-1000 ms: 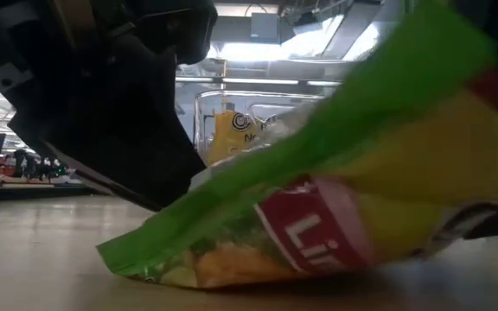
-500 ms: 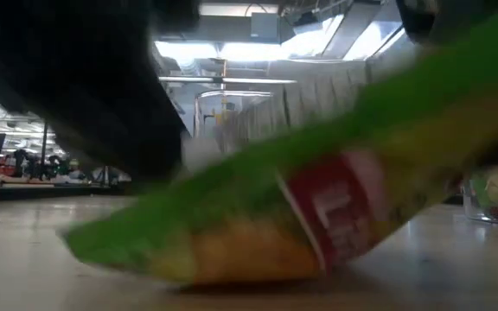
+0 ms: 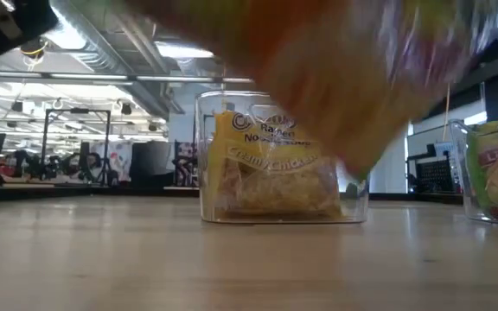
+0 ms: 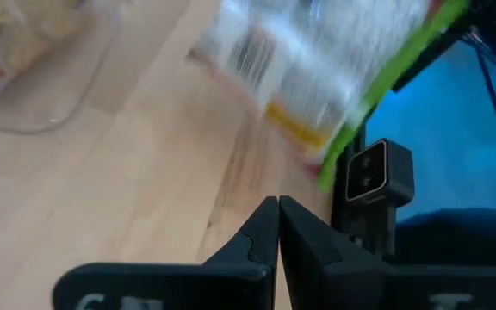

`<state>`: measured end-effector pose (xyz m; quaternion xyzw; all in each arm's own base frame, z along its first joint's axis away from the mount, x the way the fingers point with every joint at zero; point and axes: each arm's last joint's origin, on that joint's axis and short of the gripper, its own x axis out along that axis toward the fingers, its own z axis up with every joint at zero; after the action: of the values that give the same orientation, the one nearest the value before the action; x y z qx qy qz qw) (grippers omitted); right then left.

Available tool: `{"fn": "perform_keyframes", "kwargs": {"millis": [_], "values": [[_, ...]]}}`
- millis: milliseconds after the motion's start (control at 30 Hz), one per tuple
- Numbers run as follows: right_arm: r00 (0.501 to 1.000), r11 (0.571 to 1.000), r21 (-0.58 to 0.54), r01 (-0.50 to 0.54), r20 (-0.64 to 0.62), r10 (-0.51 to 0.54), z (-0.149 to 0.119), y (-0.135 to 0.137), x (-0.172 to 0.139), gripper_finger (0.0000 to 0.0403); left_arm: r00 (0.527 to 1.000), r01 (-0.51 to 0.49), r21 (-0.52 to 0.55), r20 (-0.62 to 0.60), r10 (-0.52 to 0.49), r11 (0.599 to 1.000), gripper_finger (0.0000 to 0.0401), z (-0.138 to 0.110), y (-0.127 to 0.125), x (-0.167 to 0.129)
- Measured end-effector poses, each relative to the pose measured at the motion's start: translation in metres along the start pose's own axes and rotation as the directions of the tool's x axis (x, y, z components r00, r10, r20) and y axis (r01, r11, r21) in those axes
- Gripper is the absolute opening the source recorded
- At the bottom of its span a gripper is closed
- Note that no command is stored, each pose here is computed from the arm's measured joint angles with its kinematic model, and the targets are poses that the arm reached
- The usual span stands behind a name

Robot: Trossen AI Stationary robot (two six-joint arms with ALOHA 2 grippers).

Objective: Sort Maruchan noodles
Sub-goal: Put the green noodle pack into the bottom transparent bin

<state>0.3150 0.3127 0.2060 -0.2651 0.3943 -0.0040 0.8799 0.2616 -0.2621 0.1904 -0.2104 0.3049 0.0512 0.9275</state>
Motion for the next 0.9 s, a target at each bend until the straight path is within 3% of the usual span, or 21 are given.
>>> {"fn": "perform_keyframes", "kwargs": {"millis": [133,300,633,900], "values": [[0.999,0.996,0.088,-0.015,-0.037,0.018,0.019,-0.027,-0.037,0.0005,0.998,-0.013,0.010,0.058,0.012,1.000,0.0006,-0.005,-0.005,-0.006],[0.993,0.980,0.199,0.013,-0.118,0.011,0.015,-0.064,-0.081,0.0002,0.996,-0.022,0.011,0.082,0.021,1.000,0.0006,-0.006,-0.006,-0.007],[0.945,0.884,0.468,0.020,-0.298,0.136,-0.033,-0.125,-0.161,0.0004,0.996,-0.021,0.017,0.082,0.019,1.000,0.0006,-0.006,-0.006,-0.007],[0.875,0.803,0.594,0.059,-0.417,0.245,-0.082,-0.136,-0.165,0.0005,0.996,-0.023,0.018,0.085,0.022,1.000,0.0006,-0.005,-0.006,-0.007]]}}
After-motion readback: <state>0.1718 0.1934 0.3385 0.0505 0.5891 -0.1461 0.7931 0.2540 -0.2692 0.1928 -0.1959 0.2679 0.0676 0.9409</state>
